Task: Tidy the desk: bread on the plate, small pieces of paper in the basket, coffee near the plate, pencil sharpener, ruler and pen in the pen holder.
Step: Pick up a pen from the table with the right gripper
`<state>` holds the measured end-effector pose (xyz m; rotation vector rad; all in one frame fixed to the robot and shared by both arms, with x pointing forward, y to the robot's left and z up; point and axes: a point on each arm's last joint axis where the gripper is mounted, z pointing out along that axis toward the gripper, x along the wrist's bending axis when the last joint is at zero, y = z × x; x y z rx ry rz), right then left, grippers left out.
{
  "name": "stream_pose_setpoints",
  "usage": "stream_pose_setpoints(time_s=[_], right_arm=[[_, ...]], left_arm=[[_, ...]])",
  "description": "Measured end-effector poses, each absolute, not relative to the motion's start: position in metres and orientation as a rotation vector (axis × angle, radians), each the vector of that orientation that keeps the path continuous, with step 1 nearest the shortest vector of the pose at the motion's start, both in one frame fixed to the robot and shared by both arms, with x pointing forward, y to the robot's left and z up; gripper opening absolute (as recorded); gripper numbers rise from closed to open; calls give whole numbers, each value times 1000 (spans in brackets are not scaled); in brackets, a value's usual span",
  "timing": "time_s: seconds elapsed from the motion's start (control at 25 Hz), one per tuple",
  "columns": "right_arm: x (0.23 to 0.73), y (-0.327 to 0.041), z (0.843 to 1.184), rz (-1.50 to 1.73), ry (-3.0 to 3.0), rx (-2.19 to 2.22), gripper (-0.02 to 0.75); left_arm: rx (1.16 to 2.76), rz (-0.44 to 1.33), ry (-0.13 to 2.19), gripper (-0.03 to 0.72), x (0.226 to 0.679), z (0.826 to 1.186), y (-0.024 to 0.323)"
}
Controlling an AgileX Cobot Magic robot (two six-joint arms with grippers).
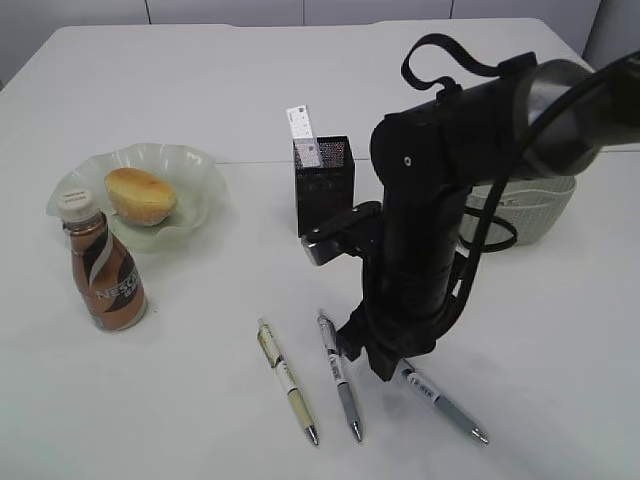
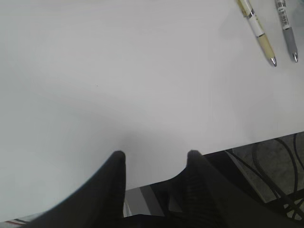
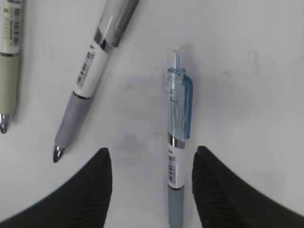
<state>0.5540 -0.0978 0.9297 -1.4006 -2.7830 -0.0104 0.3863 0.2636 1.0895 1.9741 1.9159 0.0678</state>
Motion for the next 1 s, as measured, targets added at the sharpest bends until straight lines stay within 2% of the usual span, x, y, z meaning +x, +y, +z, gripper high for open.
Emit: stream_pose_setpoints(time_s=[0.56,1.0], right_arm=[[564,-103,895,74,-2769,-1460,428],[571,-115,893,49,-2687,-1542,428]], left_arm=[[1974,67,1916,308,386,1089,264],[1975,66,1917,308,386,1089,264]])
